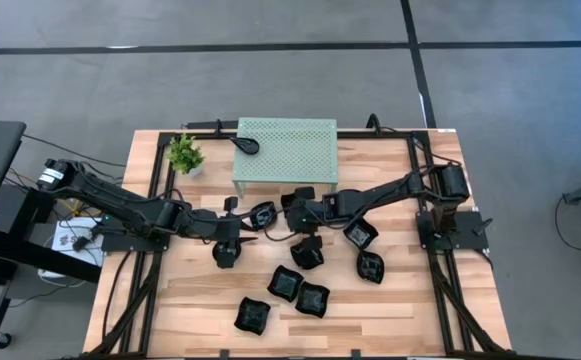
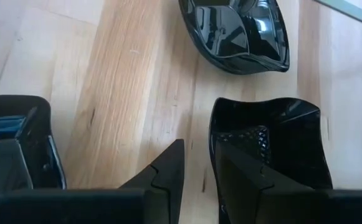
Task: Pick & Place Mini shaped plates
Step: Put the distorted square plate on the shelf
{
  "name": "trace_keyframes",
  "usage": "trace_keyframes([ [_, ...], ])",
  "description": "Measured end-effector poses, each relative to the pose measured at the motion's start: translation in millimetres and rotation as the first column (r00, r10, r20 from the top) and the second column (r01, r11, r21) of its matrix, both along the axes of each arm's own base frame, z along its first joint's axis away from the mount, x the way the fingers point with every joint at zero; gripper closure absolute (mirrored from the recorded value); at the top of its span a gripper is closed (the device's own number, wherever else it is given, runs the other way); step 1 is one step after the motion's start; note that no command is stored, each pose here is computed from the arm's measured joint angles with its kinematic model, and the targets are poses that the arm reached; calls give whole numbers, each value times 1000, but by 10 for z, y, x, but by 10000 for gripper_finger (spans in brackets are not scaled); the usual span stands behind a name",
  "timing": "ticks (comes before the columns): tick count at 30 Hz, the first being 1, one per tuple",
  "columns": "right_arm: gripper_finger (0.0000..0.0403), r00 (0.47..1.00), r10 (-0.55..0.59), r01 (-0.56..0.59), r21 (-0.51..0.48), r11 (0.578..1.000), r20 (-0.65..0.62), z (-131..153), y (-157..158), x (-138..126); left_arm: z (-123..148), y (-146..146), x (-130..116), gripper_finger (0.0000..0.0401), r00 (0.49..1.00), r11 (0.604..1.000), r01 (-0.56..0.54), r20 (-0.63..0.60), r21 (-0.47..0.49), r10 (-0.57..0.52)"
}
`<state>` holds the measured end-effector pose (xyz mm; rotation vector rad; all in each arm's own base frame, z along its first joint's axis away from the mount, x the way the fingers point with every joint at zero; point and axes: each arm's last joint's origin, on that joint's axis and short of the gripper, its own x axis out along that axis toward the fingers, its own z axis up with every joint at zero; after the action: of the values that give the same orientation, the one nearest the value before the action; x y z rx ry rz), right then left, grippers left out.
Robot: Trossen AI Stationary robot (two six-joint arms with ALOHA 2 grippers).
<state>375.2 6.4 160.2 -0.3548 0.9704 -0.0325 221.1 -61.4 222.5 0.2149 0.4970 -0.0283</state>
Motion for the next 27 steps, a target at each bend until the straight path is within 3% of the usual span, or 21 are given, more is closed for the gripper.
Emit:
trace_keyframes([
  [10, 322, 997, 11, -14, -36, 999, -79, -274, -66, 38, 5, -1, 2, 316, 1000, 1000, 0, 5, -2, 0],
  [17, 395, 996, 22, -26, -53, 998, -86, -295, -61, 44, 5, 0, 3, 316, 1000, 1000, 1, 5, 1, -1],
  [22, 388, 994, 49, -54, -51, 997, -98, -265, 44, 56, 5, 0, 3, 316, 1000, 1000, 1, 5, 1, -1],
  [27, 398, 989, 102, -109, -56, 992, -109, -10, 313, 168, 5, 0, 3, 316, 1000, 1000, 2, 5, 2, -2],
])
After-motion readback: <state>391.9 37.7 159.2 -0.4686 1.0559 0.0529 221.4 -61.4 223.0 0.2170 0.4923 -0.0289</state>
